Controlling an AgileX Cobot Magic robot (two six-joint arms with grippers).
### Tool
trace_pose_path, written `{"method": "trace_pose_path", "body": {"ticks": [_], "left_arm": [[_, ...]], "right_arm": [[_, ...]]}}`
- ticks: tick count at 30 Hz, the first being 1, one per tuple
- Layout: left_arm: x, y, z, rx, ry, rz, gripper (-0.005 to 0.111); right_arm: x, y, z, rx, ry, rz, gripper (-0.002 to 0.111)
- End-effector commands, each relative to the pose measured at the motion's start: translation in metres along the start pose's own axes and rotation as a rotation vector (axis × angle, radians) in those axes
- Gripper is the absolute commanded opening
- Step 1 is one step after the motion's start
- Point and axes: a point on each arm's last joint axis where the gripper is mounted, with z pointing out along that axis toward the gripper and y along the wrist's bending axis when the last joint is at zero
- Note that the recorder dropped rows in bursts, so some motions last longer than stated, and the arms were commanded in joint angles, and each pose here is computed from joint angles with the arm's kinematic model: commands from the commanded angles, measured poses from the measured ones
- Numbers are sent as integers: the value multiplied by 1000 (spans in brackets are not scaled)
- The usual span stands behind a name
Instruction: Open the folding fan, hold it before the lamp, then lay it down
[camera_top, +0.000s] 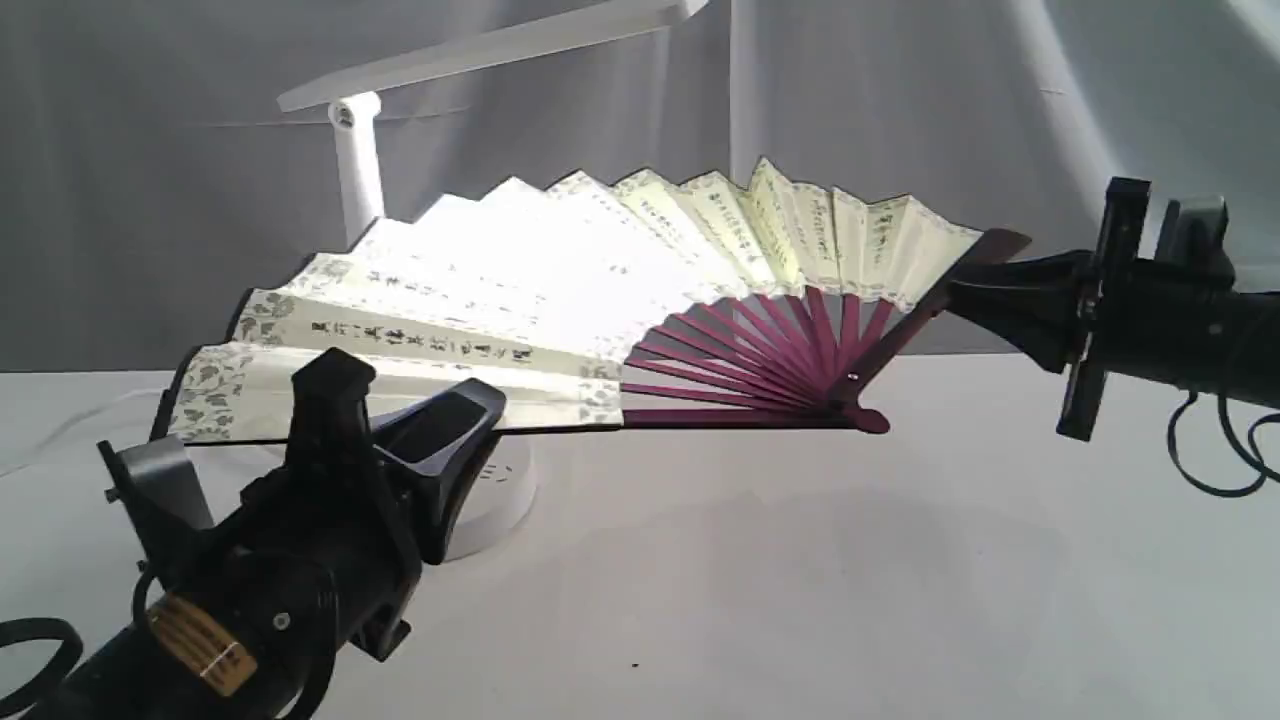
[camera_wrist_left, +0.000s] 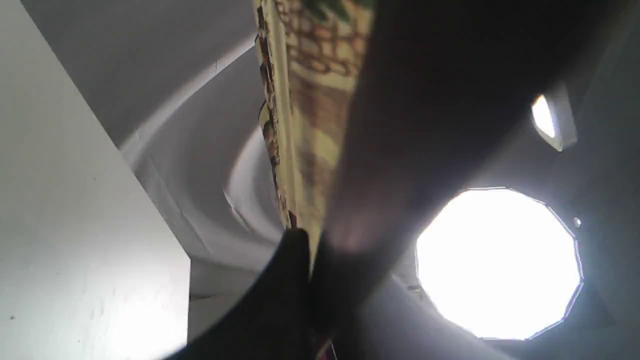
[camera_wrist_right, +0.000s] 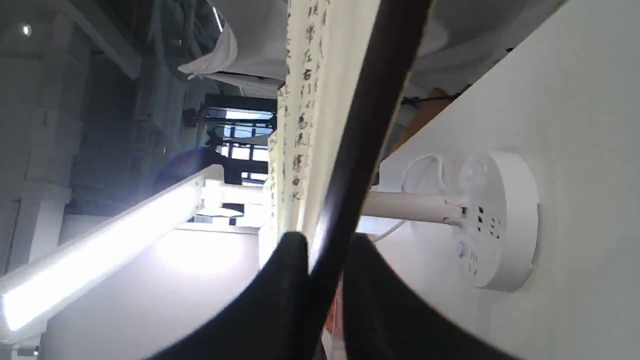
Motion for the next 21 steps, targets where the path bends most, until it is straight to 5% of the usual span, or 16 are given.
{"method": "trace_pose_path", "body": {"ticks": [1, 21], "left_arm": [[-3, -19, -1, 134, -30, -36, 0], [-8, -32, -5, 174, -69, -9, 0]], "right_arm": [[-20, 15, -4, 23, -91, -64, 0], [-26, 37, -4, -2, -97, -85, 0]]}}
